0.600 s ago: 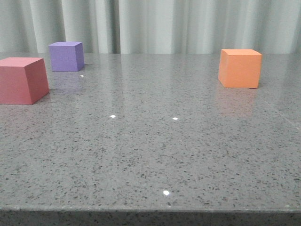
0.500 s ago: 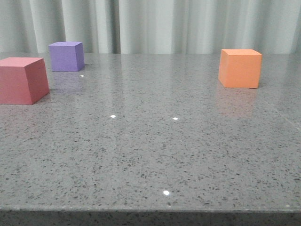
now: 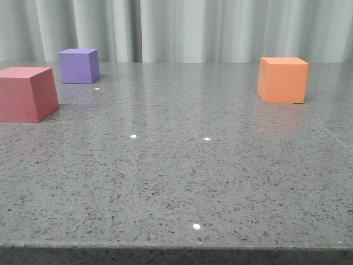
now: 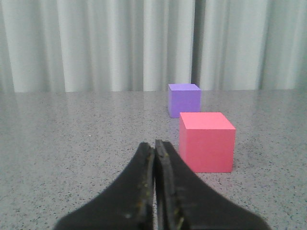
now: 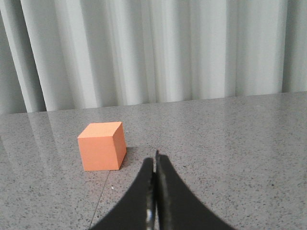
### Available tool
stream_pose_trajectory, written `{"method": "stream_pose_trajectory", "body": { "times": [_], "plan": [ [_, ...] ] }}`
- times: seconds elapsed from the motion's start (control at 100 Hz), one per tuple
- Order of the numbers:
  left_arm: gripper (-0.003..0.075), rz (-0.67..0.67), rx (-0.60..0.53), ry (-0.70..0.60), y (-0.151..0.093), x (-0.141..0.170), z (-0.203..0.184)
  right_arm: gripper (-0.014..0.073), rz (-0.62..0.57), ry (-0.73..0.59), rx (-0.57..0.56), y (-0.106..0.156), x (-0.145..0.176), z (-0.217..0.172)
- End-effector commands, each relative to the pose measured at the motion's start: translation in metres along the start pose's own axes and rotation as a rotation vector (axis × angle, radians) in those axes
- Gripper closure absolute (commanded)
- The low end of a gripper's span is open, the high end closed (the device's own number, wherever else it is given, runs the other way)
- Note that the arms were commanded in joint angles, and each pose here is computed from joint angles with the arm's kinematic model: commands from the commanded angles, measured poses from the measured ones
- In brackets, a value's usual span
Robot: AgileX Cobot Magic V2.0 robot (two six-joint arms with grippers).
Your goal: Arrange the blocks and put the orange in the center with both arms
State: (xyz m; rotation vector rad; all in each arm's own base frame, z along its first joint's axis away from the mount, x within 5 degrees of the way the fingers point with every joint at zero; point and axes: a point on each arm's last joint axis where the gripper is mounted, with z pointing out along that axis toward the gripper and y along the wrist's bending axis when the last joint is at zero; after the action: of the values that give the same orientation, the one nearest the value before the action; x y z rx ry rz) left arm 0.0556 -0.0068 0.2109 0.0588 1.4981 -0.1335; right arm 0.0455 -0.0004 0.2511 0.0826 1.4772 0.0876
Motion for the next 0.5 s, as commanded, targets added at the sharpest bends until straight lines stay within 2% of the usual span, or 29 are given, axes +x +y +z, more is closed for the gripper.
{"method": "stream_pose_trajectory", "body": {
  "times": [0.0, 0.25, 0.49],
  "plan": [
    [0.0741, -0.009, 0.005, -0.075, 0.000, 0.005, -0.002, 0.0706, -0.010, -0.008, 0.008, 0.003, -0.033, -0.001],
    [0.0741, -0.009, 0.005, -0.075, 0.000, 0.005, -0.002, 0.0706, -0.001, 0.309, 0.057, 0.007, -0.079, 0.015],
    [0.0741, -0.009, 0.005, -0.075, 0.000, 0.005, -0.002, 0.0706, 0.047, 0.603, 0.071, 0.011, -0.089, 0.043]
  ]
}}
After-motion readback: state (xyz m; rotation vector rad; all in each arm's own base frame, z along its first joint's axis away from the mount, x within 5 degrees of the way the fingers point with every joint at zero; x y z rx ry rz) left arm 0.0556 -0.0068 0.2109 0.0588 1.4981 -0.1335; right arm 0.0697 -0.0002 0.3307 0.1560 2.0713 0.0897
